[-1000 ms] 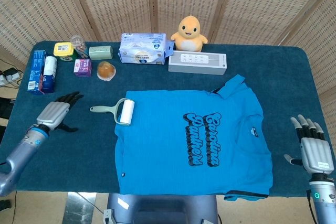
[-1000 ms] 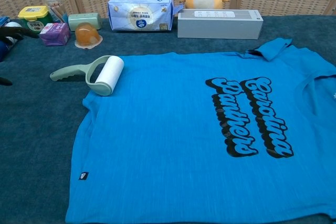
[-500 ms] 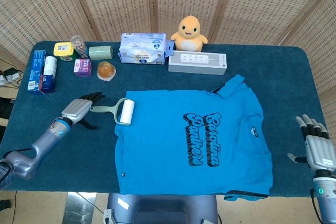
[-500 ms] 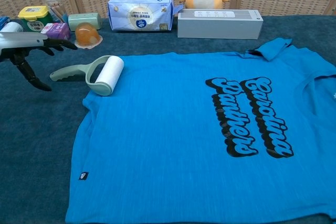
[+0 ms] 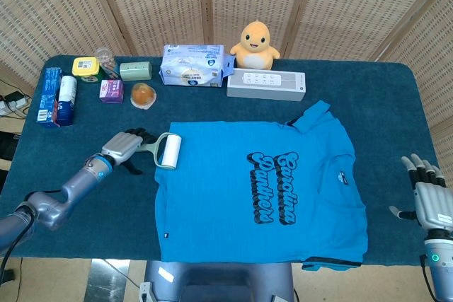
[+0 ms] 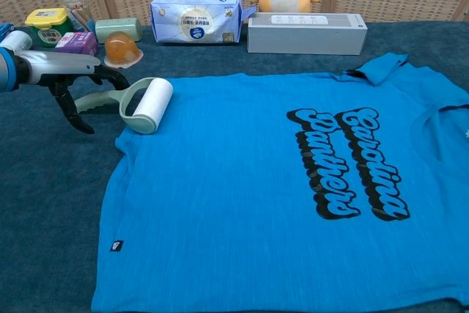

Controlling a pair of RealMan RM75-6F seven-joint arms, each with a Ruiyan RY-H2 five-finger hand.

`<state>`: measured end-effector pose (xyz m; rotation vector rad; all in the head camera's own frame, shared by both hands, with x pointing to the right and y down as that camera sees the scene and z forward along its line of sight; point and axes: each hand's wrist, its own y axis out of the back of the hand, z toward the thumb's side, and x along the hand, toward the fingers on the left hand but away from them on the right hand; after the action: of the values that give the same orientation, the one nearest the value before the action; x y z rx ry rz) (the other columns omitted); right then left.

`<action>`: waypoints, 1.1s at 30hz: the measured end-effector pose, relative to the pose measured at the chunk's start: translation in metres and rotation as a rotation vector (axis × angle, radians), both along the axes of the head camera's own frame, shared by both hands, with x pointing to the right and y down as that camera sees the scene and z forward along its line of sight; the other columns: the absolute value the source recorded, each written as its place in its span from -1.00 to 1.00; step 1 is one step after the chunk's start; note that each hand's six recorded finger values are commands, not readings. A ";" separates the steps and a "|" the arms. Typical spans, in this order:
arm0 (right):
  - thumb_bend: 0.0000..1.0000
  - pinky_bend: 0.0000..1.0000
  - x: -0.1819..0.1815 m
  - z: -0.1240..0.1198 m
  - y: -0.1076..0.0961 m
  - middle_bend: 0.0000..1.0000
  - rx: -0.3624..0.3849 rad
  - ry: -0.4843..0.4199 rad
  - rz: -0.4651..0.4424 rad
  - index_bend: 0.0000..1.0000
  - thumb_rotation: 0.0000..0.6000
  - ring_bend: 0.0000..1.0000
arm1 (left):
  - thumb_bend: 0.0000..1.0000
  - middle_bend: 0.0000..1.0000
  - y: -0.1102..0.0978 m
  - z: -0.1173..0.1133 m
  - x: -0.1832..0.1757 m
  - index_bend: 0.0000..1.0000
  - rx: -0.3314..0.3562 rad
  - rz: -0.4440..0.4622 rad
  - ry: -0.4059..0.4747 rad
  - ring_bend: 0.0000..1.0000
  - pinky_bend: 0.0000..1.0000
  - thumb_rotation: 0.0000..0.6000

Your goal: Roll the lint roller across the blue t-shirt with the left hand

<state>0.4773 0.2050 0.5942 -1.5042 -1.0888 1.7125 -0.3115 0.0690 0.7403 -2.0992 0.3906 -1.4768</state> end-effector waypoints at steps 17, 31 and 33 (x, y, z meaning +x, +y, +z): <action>-1.00 -0.94 0.001 0.000 0.000 -1.00 0.000 -0.009 0.005 -1.00 1.00 -1.00 | -0.85 0.01 0.003 0.012 0.011 -0.17 0.073 0.012 -0.073 -0.34 -0.35 1.00; -1.00 -0.94 0.001 -0.002 0.000 -1.00 0.003 -0.010 0.006 -1.00 1.00 -1.00 | -0.84 0.61 0.002 0.011 0.031 0.40 0.187 -0.034 -0.087 0.16 -0.14 1.00; -1.00 -0.94 0.001 -0.002 0.000 -1.00 0.003 -0.009 0.007 -1.00 1.00 -1.00 | -0.83 0.68 0.004 0.013 0.034 0.45 0.190 -0.039 -0.087 0.27 0.02 1.00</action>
<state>0.4783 0.2047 0.5921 -1.5091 -1.1020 1.7096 -0.2780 0.0728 0.7533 -1.8817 0.5203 -1.4857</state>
